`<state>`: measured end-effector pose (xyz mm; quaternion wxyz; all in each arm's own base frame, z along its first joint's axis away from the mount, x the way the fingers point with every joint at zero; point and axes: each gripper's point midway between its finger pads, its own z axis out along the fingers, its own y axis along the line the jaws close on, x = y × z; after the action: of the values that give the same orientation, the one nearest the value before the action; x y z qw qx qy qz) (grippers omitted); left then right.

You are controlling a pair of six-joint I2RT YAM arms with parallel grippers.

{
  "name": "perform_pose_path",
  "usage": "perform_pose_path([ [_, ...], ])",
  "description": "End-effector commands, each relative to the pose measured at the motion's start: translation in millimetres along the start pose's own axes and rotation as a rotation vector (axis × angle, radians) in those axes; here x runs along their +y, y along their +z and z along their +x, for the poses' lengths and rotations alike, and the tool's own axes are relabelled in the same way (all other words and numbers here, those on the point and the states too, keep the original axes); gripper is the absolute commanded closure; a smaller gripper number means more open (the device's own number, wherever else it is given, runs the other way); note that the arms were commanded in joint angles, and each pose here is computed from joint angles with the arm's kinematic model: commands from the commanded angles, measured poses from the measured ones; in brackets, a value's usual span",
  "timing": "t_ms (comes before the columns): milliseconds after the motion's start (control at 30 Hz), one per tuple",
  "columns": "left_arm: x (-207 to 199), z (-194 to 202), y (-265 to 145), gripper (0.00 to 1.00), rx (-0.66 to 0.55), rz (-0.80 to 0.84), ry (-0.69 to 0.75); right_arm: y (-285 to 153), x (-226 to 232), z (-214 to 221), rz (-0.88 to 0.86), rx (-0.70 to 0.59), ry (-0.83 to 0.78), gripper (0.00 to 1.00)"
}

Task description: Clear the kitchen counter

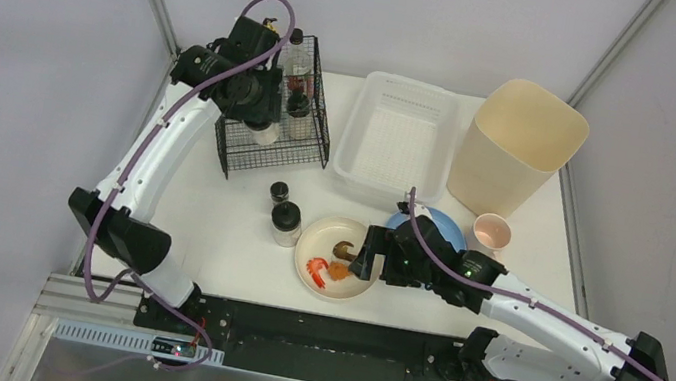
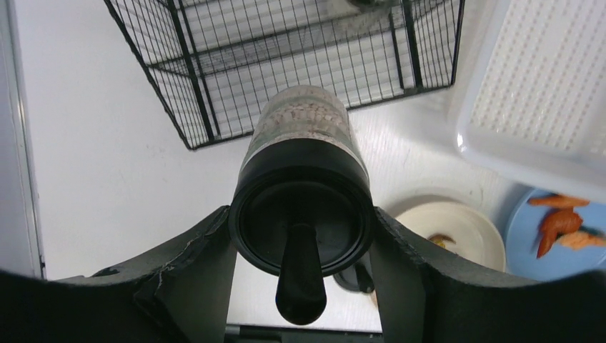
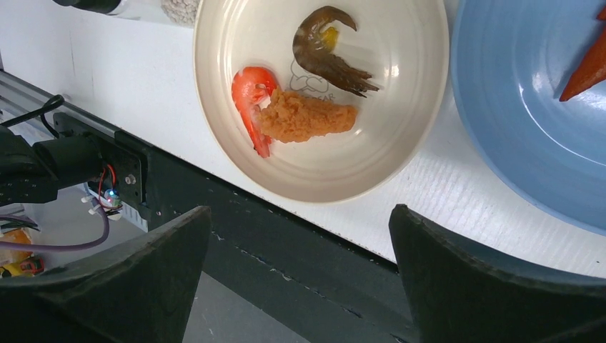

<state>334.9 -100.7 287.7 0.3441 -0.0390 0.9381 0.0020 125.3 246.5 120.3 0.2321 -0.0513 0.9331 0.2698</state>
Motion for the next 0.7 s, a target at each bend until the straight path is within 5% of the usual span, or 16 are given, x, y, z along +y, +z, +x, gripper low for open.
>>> perform_pose_path([
  [0, 10.7, -46.5, -9.5, 1.0, -0.109, -0.015, -0.051, -9.3, 11.3, -9.5, -0.048, -0.043, -0.002, 0.01],
  [667, 44.7, -118.5, 62.0, 1.0, -0.217, -0.139, -0.208, -10.3, 9.7, -7.1, -0.062, -0.047, 0.0, 0.01],
])
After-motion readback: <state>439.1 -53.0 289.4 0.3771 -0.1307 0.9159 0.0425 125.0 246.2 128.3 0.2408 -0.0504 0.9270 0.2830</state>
